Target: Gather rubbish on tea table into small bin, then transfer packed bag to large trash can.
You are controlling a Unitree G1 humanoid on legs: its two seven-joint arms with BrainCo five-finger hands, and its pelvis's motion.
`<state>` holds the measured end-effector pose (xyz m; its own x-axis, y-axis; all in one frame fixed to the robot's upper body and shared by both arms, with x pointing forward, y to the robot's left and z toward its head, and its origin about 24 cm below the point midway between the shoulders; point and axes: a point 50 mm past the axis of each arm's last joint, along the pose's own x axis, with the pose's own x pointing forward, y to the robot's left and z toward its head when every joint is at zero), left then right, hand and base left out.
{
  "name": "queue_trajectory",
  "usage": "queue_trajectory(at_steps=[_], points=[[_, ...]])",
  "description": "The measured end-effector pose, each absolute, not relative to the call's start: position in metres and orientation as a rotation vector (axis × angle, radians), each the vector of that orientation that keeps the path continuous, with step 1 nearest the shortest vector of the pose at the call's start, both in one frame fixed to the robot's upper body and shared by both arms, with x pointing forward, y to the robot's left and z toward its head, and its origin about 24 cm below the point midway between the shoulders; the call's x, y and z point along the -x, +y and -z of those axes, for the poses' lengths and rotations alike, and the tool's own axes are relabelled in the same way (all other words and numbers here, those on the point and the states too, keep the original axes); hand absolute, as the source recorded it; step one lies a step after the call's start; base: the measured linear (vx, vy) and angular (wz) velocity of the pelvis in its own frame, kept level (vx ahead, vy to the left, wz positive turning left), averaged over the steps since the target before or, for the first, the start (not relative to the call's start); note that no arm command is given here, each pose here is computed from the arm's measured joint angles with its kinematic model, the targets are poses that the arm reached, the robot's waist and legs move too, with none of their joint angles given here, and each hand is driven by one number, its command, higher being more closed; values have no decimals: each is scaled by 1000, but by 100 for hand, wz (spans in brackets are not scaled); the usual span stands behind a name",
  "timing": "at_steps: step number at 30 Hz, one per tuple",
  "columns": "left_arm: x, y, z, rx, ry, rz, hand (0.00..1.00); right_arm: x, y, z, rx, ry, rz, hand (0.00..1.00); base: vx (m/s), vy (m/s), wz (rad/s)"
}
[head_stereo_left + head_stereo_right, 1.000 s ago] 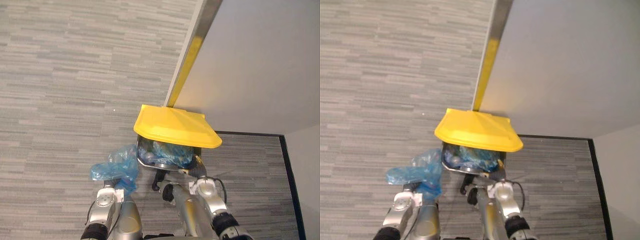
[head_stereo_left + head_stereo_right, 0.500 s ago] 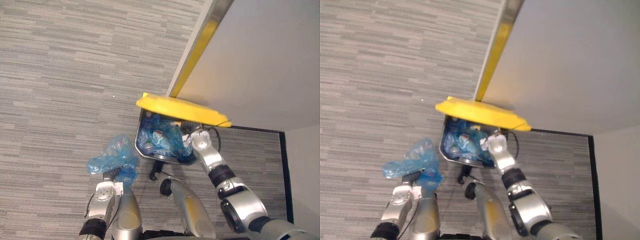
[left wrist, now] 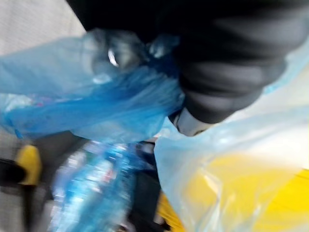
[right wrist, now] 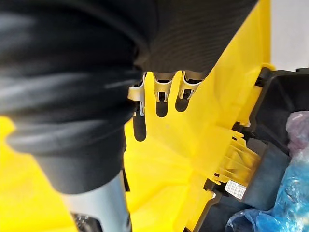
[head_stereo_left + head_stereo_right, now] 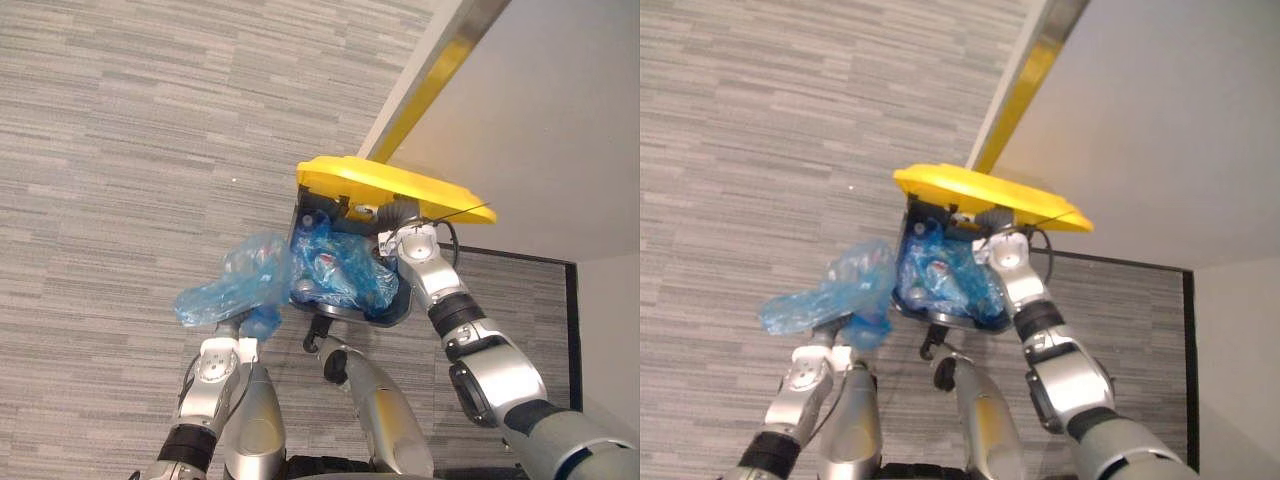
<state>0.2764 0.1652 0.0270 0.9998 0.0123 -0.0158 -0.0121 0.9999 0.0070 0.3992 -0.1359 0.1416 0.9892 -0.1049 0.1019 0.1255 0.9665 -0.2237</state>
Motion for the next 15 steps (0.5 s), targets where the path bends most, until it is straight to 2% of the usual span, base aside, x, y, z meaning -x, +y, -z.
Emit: queue_trajectory(at_steps=[7,15], points=[[-282,145,-67,88,-149,97,100,-406,-151,-156,250,-104,152,0,-23,63,5],[-273,108,-134,193,-434,301,100,-410,-158,-178,286,-151,133,0,-33,55,-8]])
